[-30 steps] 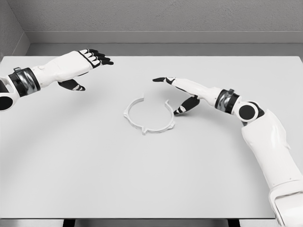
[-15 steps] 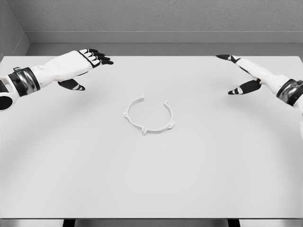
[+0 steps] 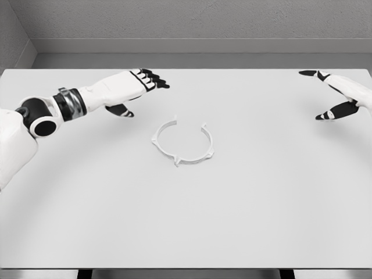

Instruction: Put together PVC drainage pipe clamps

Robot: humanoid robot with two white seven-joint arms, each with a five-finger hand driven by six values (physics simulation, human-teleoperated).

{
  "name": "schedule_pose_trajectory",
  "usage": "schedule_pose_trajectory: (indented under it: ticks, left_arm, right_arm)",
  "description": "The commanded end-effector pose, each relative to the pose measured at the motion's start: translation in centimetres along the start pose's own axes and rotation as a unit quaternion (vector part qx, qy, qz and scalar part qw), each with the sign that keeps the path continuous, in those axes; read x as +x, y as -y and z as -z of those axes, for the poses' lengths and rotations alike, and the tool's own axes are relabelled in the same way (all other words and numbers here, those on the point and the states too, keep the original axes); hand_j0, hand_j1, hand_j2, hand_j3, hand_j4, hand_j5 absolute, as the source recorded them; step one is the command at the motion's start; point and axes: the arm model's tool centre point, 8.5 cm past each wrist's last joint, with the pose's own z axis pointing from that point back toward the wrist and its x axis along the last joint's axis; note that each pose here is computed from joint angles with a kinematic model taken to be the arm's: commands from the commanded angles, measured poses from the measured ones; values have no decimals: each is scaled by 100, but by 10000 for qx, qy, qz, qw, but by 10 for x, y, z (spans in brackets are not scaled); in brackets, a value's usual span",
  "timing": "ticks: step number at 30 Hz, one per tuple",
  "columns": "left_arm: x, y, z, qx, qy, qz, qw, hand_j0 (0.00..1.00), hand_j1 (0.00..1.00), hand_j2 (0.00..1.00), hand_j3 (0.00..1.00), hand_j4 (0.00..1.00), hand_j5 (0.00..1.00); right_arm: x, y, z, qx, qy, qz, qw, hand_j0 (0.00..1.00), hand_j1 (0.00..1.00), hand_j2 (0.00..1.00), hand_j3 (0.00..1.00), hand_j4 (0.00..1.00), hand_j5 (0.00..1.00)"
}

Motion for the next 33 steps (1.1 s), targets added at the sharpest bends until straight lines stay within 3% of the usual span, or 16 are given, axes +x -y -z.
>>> schedule_pose_trajectory:
  ticks: [1, 4, 8, 14, 16, 19, 33]
  left_arm:
    - [-3, 12, 7, -111, -86, -111, 9998, 100, 100, 100, 100, 100, 100]
    - [-17, 9, 5, -155, -286, -138, 9994, 100, 100, 100, 100, 100, 100]
    - [-20, 4, 19, -193, -342, -83, 9992, 100, 100, 100, 100, 100, 100]
    - [-27, 19, 34, -409, -514, -249, 9975, 100, 100, 100, 100, 100, 100]
    - [-29, 16, 34, -407, -537, -233, 9975, 100, 100, 100, 100, 100, 100]
    - [-18, 18, 47, -432, -409, -200, 9980, 100, 100, 100, 100, 100, 100]
    - [1, 22, 67, -500, -178, -136, 9985, 100, 100, 100, 100, 100, 100]
  right_arm:
    - [1, 1, 0, -30, 28, 35, 10000, 100, 100, 100, 100, 100, 100]
    - [0, -5, 0, 30, 18, 45, 10000, 100, 100, 100, 100, 100, 100]
    - [0, -7, 2, 19, 35, 107, 9999, 100, 100, 100, 100, 100, 100]
    - [4, -14, 10, 10, 116, 197, 9997, 100, 100, 100, 100, 100, 100]
    - [5, -12, 12, -7, 125, 206, 9997, 100, 100, 100, 100, 100, 100]
    - [5, -12, 11, -7, 119, 201, 9997, 100, 100, 100, 100, 100, 100]
    - [8, -14, 15, -21, 169, 237, 9996, 100, 100, 100, 100, 100, 100]
